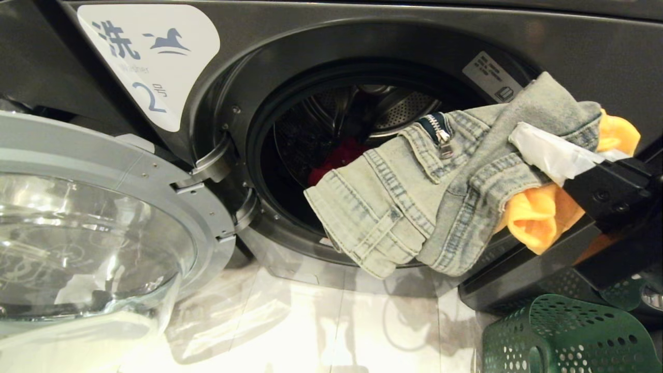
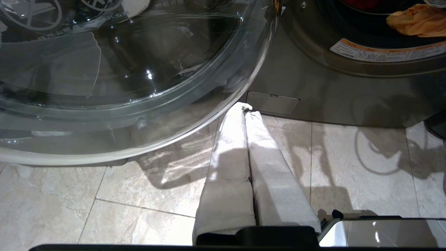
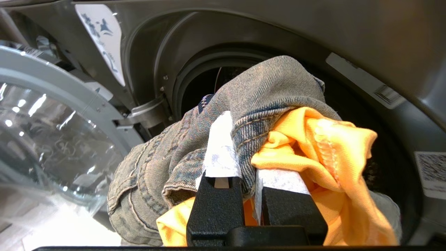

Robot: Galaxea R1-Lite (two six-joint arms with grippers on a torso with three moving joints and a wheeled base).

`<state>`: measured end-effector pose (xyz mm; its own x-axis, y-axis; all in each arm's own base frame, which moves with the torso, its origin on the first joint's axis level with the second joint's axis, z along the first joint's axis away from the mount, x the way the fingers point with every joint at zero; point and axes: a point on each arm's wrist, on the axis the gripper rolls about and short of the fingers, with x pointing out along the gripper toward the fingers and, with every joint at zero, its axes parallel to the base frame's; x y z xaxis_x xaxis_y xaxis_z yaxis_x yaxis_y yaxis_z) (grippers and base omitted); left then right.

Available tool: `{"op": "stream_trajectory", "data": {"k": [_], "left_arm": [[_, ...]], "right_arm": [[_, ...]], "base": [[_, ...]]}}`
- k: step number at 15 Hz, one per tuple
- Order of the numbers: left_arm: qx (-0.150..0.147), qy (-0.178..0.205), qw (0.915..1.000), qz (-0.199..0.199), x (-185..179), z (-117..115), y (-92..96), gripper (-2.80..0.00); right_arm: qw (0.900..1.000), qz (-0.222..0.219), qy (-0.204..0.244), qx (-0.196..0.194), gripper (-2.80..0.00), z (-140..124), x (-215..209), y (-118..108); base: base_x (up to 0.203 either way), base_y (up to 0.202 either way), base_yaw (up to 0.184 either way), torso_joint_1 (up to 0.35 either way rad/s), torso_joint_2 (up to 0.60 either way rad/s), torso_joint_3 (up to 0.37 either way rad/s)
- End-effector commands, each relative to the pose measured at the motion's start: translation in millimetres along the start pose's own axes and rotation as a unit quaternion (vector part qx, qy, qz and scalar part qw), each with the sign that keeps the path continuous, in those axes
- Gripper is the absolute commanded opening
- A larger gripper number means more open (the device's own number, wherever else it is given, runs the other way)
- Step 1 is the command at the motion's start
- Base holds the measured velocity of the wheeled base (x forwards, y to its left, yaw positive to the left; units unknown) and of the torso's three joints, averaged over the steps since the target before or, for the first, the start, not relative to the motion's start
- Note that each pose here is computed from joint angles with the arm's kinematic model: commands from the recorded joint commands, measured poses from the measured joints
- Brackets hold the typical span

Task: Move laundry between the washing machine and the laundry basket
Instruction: Pick a cloth and place it into the basket

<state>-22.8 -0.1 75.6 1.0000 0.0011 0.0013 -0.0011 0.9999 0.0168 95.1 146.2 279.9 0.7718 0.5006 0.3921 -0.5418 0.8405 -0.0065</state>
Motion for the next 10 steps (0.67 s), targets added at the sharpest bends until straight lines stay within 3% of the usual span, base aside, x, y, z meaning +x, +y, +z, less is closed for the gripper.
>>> {"op": "stream_trajectory", "data": {"k": [1, 7, 10], "left_arm": [[0.000, 0.000, 1.0000, 0.000, 0, 0, 0.0, -2.80], [0.000, 0.000, 1.0000, 0.000, 0, 0, 0.0, -2.80], [0.000, 0.000, 1.0000, 0.000, 0, 0, 0.0, -2.80]], "right_arm": [[1.000, -0.002, -0.018, 0.006, -2.80, 11, -13, -7], [0.999, -0.001, -0.027, -0.027, -2.80, 46, -58, -34], [0.997, -0.013, -0.054, -0.058, -2.80, 66, -81, -51]], "base": [[0.000, 0.000, 0.000, 0.000, 0.00, 0.000], [0.000, 0.000, 0.000, 0.000, 0.00, 0.000], [0.000, 0.000, 0.000, 0.000, 0.00, 0.000]]}}
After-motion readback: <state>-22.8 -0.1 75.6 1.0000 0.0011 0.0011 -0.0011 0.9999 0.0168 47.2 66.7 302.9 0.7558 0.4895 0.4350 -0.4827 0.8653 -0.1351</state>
